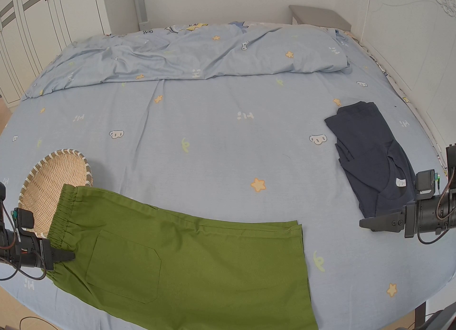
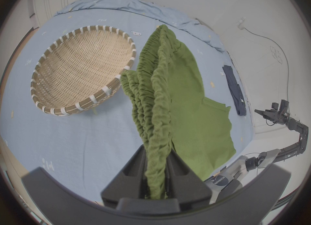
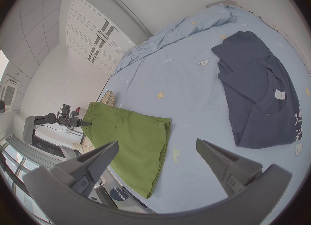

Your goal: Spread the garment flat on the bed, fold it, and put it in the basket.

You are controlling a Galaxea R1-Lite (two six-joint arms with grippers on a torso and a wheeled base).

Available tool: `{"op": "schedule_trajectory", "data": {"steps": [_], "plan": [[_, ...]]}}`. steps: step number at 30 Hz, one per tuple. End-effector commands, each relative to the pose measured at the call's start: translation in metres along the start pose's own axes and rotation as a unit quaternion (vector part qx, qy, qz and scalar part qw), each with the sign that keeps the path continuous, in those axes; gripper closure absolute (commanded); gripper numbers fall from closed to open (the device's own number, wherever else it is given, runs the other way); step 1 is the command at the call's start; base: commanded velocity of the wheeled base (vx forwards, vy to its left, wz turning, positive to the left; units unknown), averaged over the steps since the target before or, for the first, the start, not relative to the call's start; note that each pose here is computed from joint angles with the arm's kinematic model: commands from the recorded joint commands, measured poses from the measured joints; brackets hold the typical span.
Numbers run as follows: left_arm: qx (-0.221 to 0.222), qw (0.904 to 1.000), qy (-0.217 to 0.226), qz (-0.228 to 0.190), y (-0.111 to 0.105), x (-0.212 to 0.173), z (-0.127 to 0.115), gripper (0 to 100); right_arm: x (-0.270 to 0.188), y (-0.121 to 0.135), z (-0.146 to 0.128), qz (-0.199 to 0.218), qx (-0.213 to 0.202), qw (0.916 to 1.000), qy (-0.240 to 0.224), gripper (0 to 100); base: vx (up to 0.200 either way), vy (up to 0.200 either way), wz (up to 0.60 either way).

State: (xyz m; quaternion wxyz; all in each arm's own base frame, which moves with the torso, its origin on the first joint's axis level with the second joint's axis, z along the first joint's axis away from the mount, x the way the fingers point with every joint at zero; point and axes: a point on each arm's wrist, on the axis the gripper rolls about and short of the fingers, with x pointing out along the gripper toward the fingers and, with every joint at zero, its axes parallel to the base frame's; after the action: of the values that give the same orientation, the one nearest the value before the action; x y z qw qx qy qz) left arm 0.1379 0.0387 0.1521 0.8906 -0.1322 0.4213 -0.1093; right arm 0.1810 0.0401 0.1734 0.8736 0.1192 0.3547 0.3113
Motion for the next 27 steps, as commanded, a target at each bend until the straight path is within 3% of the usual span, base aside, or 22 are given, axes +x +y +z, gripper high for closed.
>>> {"op": "schedule_trajectory", "data": {"steps": [1, 4, 10, 16, 27], "plan": [[0.048, 0.9975, -0.020, -0.048, -0.040, -0.027, 0.012, 100, -0.005, 0.005, 0.000, 0.001, -0.008, 0.9999, -0.009, 0, 0.000, 0.000, 0.00], [0.049, 0.9962, 0.002, -0.072, -0.062, -0.038, 0.019, 100, -0.004, 0.005, 0.000, 0.000, -0.007, 0.9999, -0.007, 0, 0.000, 0.000, 0.00], [0.062, 0.9950, 0.010, -0.078, -0.099, -0.043, 0.031, 100, -0.002, 0.003, -0.002, -0.001, -0.005, 1.0000, -0.002, 0, 0.000, 0.000, 0.00], [0.129, 0.9867, 0.023, -0.096, -0.137, -0.027, 0.028, 100, -0.002, 0.004, -0.004, 0.001, -0.004, 1.0000, 0.003, 0, 0.000, 0.000, 0.00], [0.198, 0.9687, 0.048, -0.142, -0.179, 0.008, 0.023, 100, 0.000, 0.004, -0.007, 0.000, -0.003, 1.0000, 0.009, 0, 0.000, 0.000, 0.00]]}}
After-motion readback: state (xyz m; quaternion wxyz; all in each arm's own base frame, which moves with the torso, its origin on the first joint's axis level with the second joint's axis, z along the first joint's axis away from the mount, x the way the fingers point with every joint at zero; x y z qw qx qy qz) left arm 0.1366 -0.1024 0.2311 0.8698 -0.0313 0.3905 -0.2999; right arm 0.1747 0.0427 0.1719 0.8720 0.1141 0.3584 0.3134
